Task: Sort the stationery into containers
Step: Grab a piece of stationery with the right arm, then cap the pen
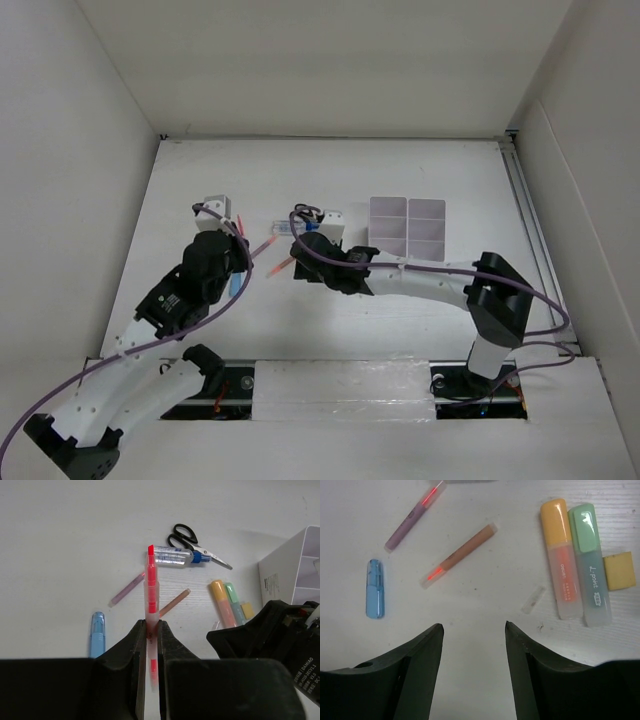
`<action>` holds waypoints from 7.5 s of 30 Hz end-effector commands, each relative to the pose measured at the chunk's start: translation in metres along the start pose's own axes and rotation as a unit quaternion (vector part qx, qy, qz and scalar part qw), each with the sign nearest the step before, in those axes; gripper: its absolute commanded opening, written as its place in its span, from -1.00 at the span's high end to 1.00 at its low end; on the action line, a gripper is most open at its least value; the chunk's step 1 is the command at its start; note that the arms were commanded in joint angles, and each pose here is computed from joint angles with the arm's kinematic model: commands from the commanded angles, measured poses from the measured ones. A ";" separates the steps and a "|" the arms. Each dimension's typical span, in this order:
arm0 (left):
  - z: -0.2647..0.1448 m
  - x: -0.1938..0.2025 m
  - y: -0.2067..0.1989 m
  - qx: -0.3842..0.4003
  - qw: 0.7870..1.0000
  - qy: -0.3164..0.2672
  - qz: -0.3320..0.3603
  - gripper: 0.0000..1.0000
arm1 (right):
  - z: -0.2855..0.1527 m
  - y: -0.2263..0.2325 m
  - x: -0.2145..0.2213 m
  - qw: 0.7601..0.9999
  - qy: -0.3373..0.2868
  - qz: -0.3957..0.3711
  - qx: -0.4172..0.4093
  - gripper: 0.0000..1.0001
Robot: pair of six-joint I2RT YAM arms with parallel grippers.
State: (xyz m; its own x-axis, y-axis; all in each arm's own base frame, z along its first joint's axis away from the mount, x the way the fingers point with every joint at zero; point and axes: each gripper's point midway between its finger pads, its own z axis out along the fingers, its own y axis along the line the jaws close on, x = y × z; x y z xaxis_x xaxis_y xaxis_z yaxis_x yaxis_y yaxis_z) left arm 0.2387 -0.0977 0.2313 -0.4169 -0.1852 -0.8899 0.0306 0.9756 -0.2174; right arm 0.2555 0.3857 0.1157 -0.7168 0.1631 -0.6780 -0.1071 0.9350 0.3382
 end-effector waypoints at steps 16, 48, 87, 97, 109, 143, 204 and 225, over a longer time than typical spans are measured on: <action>-0.003 -0.003 -0.022 0.067 0.998 -0.007 0.010 1.00 | 0.047 -0.053 0.012 0.992 0.003 0.065 0.110 -0.08; -0.020 -0.007 -0.039 0.120 0.992 -0.023 0.011 1.00 | 0.068 -0.076 0.046 0.977 0.041 0.087 0.193 0.05; -0.034 -0.019 -0.036 0.134 0.990 -0.052 -0.003 1.00 | 0.051 -0.091 0.059 0.977 0.088 0.062 0.182 1.00; -0.045 -0.007 -0.071 0.239 0.970 -0.031 0.027 1.00 | -0.001 -0.040 -0.079 0.997 -0.067 0.014 -0.027 1.00; -0.100 0.009 -0.147 0.500 0.861 0.004 0.089 1.00 | -0.088 -0.037 -0.234 0.951 -0.241 -0.086 -0.175 1.00; -0.092 -0.001 -0.152 0.504 0.863 0.003 0.021 1.00 | -0.234 0.053 -0.216 0.750 -0.310 -0.076 -0.579 1.00; -0.084 0.000 -0.151 0.487 0.873 0.008 -0.008 1.00 | -0.231 0.077 -0.172 0.718 -0.304 0.005 -0.627 1.00; -0.092 -0.007 -0.151 0.498 0.867 -0.011 -0.003 1.00 | -0.220 0.064 -0.166 0.737 -0.300 -0.005 -0.605 1.00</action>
State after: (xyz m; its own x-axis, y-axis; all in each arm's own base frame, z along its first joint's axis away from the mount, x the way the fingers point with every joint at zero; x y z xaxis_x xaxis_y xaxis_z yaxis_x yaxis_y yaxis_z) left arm 0.1554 -0.2322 0.2968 -0.4511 -0.1862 -0.8729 0.7679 0.4174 -0.4859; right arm 0.2151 0.3528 0.3856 -0.3536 0.5854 -0.7296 -0.8901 0.0294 0.4549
